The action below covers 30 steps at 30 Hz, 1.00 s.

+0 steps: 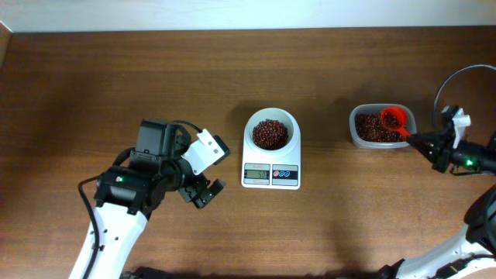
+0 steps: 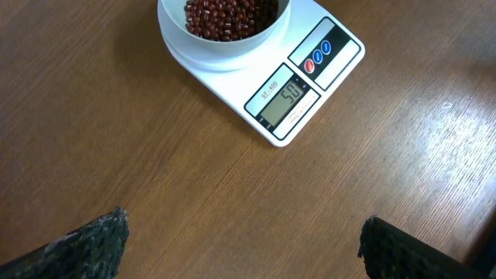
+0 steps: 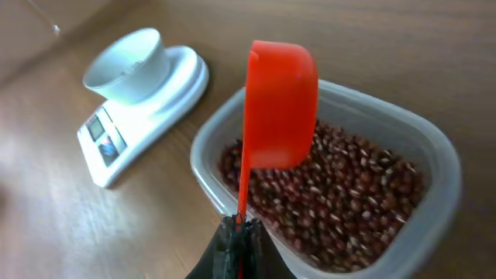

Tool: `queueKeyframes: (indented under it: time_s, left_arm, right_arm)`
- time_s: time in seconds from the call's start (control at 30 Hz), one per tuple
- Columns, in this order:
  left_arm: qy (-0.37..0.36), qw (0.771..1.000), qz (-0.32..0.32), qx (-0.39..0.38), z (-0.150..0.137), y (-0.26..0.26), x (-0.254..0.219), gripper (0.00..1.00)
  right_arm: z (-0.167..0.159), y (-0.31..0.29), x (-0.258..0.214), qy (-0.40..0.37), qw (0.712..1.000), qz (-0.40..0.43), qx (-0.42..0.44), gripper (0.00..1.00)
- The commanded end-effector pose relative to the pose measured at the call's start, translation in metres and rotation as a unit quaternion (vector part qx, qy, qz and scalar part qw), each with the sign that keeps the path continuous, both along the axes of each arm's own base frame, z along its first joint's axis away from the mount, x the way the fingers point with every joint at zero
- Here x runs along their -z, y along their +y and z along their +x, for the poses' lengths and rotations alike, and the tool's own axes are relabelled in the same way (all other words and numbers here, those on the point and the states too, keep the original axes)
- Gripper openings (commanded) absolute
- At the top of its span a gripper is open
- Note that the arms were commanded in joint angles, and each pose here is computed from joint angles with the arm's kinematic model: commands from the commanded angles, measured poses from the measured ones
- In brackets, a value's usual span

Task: Scoop and weigh 50g on scale
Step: 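Lift the red scoop out of the tub with the right gripper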

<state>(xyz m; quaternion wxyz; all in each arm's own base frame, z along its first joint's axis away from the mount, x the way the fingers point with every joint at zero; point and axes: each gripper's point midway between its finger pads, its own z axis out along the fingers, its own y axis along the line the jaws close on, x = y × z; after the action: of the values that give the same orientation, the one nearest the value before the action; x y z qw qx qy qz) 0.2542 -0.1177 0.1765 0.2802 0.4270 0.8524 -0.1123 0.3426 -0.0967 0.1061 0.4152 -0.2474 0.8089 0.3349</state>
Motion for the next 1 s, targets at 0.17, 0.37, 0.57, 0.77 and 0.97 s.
queueKeyframes:
  time_s: [0.17, 0.37, 0.57, 0.77, 0.97]
  left_arm:
    - [-0.013, 1.000, 0.000, 0.003, 0.002, 0.000, -0.007, 0.99]
    - [-0.013, 1.000, 0.000, 0.003, 0.002, 0.000, -0.007, 0.99]
    - [-0.013, 1.000, 0.000, 0.003, 0.002, 0.000, -0.007, 0.99]
    - [-0.013, 1.000, 0.000, 0.003, 0.002, 0.000, -0.007, 0.99]
    - [-0.013, 1.000, 0.000, 0.003, 0.002, 0.000, -0.007, 0.99]
  right_arm:
    - [0.012, -0.020, -0.004, 0.056, 0.995, -0.086, 0.001, 0.04]
    - [0.032, -0.021, -0.004, 0.170, 0.958, -0.230, 0.017, 0.04]
    - [0.029, -0.010, -0.052, 0.179, 0.903, -0.390, 0.028, 0.04]
    - [0.032, -0.009, -0.063, 0.210, 0.794, -0.567, 0.067, 0.04]
    - [0.011, 0.037, -0.142, 0.131, 0.822, -0.529, 0.165, 0.04]
